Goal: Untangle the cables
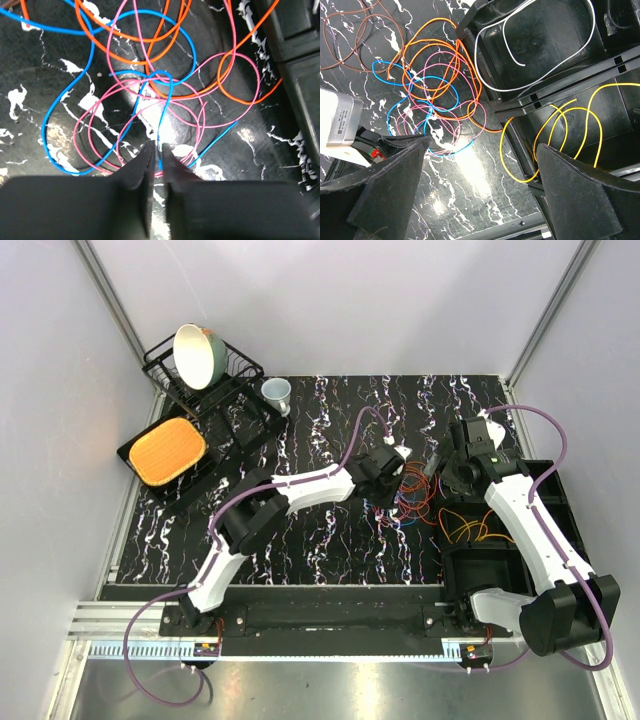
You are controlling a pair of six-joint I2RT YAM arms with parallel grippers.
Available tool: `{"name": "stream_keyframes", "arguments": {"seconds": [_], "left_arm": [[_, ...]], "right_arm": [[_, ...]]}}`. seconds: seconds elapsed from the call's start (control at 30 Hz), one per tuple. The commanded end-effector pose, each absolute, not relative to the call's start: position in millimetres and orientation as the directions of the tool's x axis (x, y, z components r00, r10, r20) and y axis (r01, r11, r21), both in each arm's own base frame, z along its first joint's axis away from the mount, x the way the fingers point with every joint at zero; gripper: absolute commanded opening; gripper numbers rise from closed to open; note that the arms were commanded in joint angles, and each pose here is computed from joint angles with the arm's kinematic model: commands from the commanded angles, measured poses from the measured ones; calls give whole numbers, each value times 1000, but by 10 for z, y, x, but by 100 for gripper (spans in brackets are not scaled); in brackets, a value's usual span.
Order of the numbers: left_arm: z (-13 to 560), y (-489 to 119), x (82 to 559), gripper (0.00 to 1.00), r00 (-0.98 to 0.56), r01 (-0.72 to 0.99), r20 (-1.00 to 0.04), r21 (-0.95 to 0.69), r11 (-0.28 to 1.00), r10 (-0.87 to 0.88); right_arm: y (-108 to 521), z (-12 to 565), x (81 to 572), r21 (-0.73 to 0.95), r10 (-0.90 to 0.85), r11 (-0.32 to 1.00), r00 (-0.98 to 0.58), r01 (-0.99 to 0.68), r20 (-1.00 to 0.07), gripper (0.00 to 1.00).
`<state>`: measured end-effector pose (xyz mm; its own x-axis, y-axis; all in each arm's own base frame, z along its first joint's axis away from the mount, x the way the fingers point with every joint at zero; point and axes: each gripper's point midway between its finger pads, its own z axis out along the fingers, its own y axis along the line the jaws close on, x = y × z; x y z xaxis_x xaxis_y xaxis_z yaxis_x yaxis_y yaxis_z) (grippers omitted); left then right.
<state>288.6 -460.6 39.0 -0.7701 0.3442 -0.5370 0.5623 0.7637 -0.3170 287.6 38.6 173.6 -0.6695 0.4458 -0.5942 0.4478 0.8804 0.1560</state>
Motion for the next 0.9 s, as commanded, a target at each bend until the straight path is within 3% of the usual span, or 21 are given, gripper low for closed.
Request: {"name": "stream_keyframes", "arguments": {"seconds": [0.0,0.13,0.23,0.43,0.47,0.6,0.7,0.87], "left_arm": [[578,-4826,2983,0,-737,584,-607,-351,732,297],[680,-4779,3048,0,-720,582,-629,-316,749,294],[1131,-4551,3232,0,-690,562,-672,-264,784,268],[2951,-3734,3862,0,-533,498,-843,-245,832,71],[3488,-3610,3909,0,-460,503,-887,-234,832,28],[4750,-3277,3640,0,-211,581,-977,-154,799,-35],[5039,-3047,3409,0,-153,591,-985,-151,792,-73],[4119,-2913,3252,0,-306,549,-952,-184,816,-9]], "right_arm": [[348,1827,2887,167,442,882,-648,441,-620,100],[372,1848,2906,179,445,882,-647,436,-619,100],[399,1917,2931,200,454,880,-638,431,-622,100],[486,2293,3126,276,459,883,-580,379,-673,100],[494,2368,3170,287,458,884,-565,369,-686,100],[564,2775,3271,355,471,881,-502,313,-725,100],[612,2934,3257,398,482,876,-472,273,-738,100],[698,2861,3213,426,486,873,-492,237,-722,100]]}}
